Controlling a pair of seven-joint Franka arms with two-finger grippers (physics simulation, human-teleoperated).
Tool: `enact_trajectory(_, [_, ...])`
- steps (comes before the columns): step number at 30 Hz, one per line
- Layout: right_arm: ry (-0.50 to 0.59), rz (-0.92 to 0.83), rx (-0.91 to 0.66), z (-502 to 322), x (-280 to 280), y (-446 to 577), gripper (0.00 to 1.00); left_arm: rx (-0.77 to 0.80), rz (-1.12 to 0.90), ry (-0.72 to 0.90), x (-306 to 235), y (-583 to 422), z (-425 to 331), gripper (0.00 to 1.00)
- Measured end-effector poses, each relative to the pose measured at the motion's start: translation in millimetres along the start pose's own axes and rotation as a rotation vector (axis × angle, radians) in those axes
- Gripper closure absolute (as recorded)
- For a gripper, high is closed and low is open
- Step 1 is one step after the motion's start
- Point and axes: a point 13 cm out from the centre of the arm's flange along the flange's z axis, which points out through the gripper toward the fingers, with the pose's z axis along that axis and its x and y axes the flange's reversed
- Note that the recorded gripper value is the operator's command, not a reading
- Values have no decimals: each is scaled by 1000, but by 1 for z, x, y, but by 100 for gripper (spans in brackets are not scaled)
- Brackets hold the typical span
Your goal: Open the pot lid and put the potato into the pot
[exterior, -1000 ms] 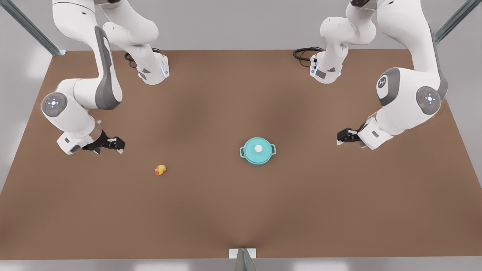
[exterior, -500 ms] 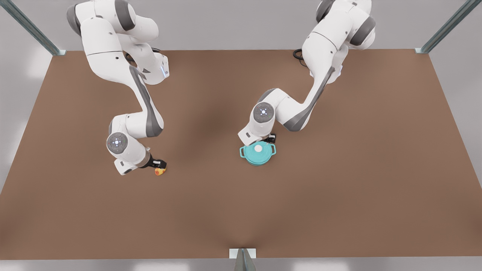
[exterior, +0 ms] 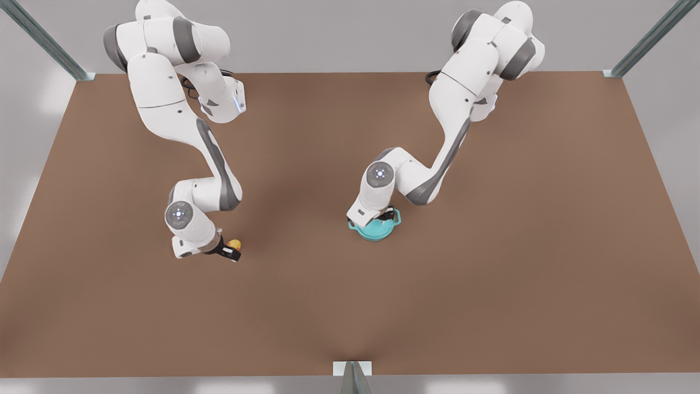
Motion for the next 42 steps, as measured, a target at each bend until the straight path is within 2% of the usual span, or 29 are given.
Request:
enact_trajectory(14, [-25,81,15,36,17,-13,0,-27,-88,-14,26,16,10,0])
enact_trajectory(15, [-26,81,14,37,19,-10,0,-28,-94,-15,27,16,10,11])
enact_trajectory(17, [-29,86,11,38,21,-8,0,-29,-105,-15,27,16,11,39])
enact_trajectory(19, [-31,86,9,39,24,-4,0,-30,-118,-14,27,17,13,54])
enact_trajectory(24, [-31,99,10,43,27,-3,5,-23,-148,-26,22,14,7,60])
enact_trajectory(25, [-30,105,13,44,26,-6,5,-14,-158,-38,13,11,-4,60])
enact_trajectory(27, [-30,113,18,45,27,-11,13,8,-206,-73,-31,14,-43,60])
enact_trajectory(28, [-31,118,20,46,27,-13,19,0,-245,-76,-54,36,-51,60])
enact_trajectory(29, [-31,120,21,46,27,-15,19,-11,-302,-75,-85,72,-55,60])
enact_trajectory(33, [-32,128,21,47,28,-16,19,-60,-501,-38,-188,236,-13,60])
enact_trajectory(35, [-32,130,21,47,30,-15,23,-76,-511,-8,-199,270,16,58])
enact_trajectory(36, [-31,131,21,47,30,-15,25,-79,-499,5,-198,275,25,0])
enact_trajectory(40, [-31,131,20,46,34,-11,29,-81,-443,9,-205,293,9,0])
enact_trajectory(41, [-31,130,20,46,35,-9,30,-74,-435,-10,-216,304,-26,0])
enact_trajectory(42, [-31,130,19,46,36,-7,35,-45,-450,-41,-229,328,-99,0])
